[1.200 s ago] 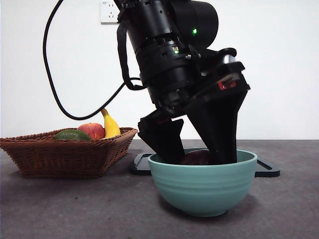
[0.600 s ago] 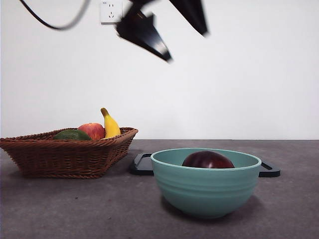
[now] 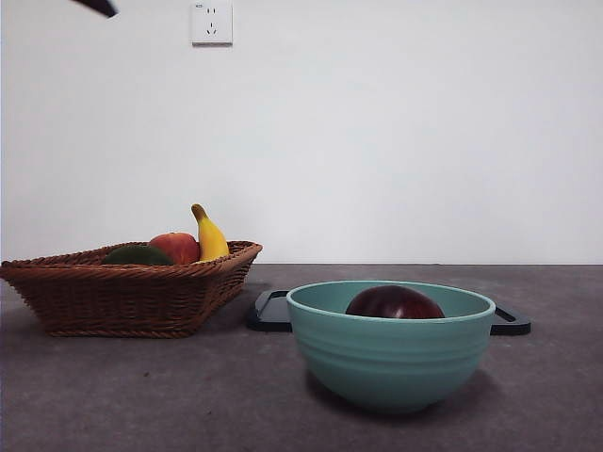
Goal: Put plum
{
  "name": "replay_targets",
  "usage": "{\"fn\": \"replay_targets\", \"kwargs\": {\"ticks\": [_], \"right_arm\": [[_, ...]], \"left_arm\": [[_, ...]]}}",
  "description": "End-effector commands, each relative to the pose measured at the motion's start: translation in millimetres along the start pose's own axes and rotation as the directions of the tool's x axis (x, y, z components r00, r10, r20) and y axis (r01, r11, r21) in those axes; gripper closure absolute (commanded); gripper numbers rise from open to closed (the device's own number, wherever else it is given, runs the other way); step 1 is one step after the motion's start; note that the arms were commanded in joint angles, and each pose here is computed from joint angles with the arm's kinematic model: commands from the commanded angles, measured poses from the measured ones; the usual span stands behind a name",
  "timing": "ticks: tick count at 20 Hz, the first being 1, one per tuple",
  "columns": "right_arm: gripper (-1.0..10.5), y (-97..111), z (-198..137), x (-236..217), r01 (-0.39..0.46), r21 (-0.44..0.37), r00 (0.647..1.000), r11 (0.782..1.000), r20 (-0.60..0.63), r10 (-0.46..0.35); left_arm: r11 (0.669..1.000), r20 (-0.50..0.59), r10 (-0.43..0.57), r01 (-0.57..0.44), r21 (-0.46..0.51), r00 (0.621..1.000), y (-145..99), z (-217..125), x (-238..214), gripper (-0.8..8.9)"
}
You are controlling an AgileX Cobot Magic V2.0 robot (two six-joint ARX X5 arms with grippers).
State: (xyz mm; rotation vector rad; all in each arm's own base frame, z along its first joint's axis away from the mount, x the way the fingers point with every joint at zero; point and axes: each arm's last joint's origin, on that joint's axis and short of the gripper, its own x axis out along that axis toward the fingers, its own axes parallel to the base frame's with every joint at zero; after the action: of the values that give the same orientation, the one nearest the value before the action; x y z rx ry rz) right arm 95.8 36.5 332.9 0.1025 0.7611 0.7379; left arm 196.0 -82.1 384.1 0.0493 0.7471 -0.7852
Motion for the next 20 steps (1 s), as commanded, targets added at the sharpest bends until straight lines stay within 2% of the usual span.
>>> {"fn": "replay_targets", "kwargs": {"ticks": [1, 3, 6, 9, 16, 20], "right_arm": [[5.5, 1, 6, -1, -0.003, -0.020, 1.000, 1.000, 0.015, 0.003], [5.5, -1, 7, 2, -0.004, -0.012, 1.000, 1.000, 0.003, 0.004], [5.5, -3, 9, 5, -0.004, -0.003, 1.000, 1.000, -0.012, 0.004], [5.5, -5, 10, 8, -0.004, 0.008, 1.000, 1.000, -0.025, 0.005], [5.6, -8, 11, 14, -0.010, 0.038, 0.998, 0.999, -0.056, 0.012], [5.6, -13, 16, 30, -0.029, 0.074, 0.990, 0.997, -0.133, 0.039]], "left_arm": [[0.997, -0.030, -0.067, 0.066, -0.027, 0.997, -2, -25, 4, 3.77], [0.986, -0.069, -0.161, 0.157, -0.061, 0.985, -4, -52, 11, 3.78], [0.947, -0.143, -0.313, 0.297, -0.122, 0.939, -11, -89, 19, 3.82], [0.942, -0.189, -0.326, 0.301, -0.149, 0.926, -12, -101, 19, 3.81], [0.943, -0.180, -0.324, 0.302, -0.141, 0.929, -12, -100, 19, 3.81], [0.943, -0.179, -0.324, 0.302, -0.140, 0.929, -12, -100, 19, 3.81]]}}
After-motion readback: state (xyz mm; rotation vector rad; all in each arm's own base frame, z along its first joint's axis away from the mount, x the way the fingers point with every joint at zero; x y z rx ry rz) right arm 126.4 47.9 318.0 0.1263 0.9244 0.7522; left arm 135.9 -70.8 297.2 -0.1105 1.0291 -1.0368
